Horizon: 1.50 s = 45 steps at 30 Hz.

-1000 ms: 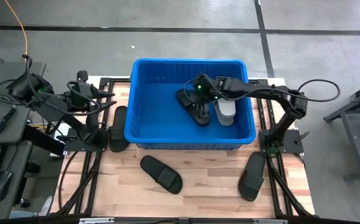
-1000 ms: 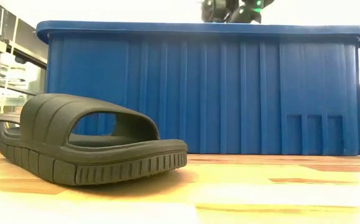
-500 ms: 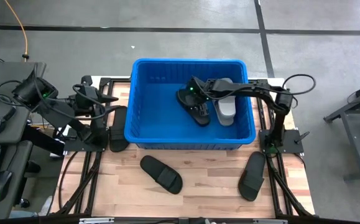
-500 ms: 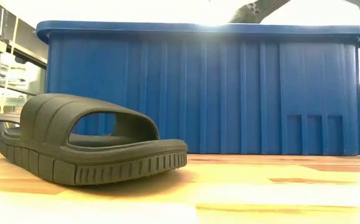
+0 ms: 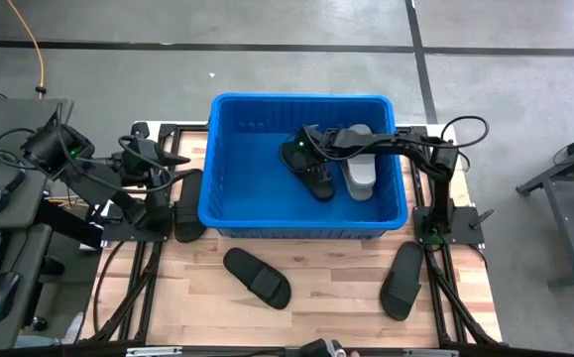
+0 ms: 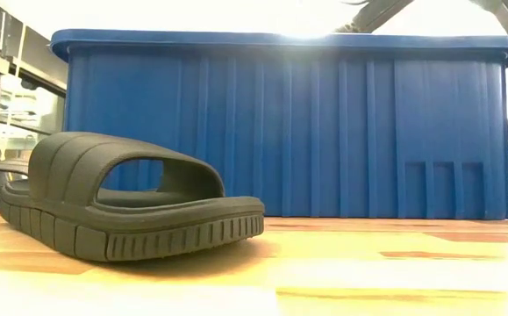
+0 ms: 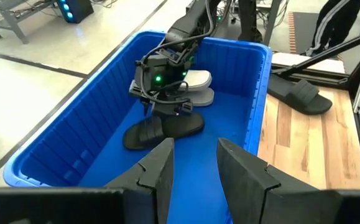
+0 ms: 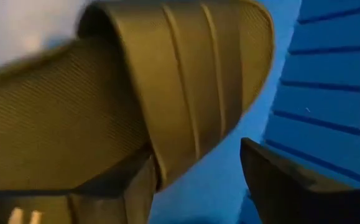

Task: Pick and place slides into bin
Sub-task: Put the middle right black slide into the blue bin

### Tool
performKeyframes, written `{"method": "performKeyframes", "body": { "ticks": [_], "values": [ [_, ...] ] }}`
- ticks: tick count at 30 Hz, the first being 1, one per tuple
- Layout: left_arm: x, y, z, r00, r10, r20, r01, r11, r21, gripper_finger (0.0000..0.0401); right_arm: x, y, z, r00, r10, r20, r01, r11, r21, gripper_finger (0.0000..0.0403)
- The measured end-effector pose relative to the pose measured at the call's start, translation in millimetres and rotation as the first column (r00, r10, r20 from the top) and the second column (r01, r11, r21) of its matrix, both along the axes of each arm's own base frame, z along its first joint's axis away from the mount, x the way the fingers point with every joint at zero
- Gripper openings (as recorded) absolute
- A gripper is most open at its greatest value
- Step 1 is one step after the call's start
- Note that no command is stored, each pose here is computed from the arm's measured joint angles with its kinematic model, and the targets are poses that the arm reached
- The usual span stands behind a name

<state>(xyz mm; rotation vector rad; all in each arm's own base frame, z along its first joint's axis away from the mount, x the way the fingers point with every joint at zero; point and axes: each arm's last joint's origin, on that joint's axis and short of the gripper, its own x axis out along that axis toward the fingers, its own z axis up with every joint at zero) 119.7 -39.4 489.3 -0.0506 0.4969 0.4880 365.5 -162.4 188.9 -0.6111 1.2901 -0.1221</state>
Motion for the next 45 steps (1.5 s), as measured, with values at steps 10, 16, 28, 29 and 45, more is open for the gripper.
{"method": "performKeyframes", "body": {
  "ticks": [10, 16, 28, 29, 45],
  "values": [
    [0, 0, 0, 1.0, -0.002, -0.001, 0.002, 1.0, -0.001, 0.0111, 4, 10, 0, 1.0, 0.002, -0.027, -0.003, 0.999, -0.052, 0.0096],
    [0, 0, 0, 1.0, -0.002, -0.001, 0.002, 1.0, -0.001, 0.0111, 5, 14, 0, 1.0, 0.004, -0.021, -0.005, 0.999, -0.047, 0.0014],
    [0, 0, 0, 1.0, -0.006, -0.005, 0.006, 1.0, 0.006, 0.0111, 9, 10, 31, 0.964, -0.258, 0.06, 0.26, 0.965, -0.028, 0.0002],
    [0, 0, 0, 1.0, -0.008, -0.007, 0.008, 1.0, 0.008, 0.0111, 8, 10, 35, 0.957, -0.282, 0.061, 0.284, 0.958, -0.029, 0.0002],
    [-3, 1, -4, 0.996, -0.041, -0.076, 0.043, 0.998, 0.034, 0.0111, -8, 10, 40, 0.799, -0.599, 0.052, 0.599, 0.8, 0.016, 0.0]
  ]
}}
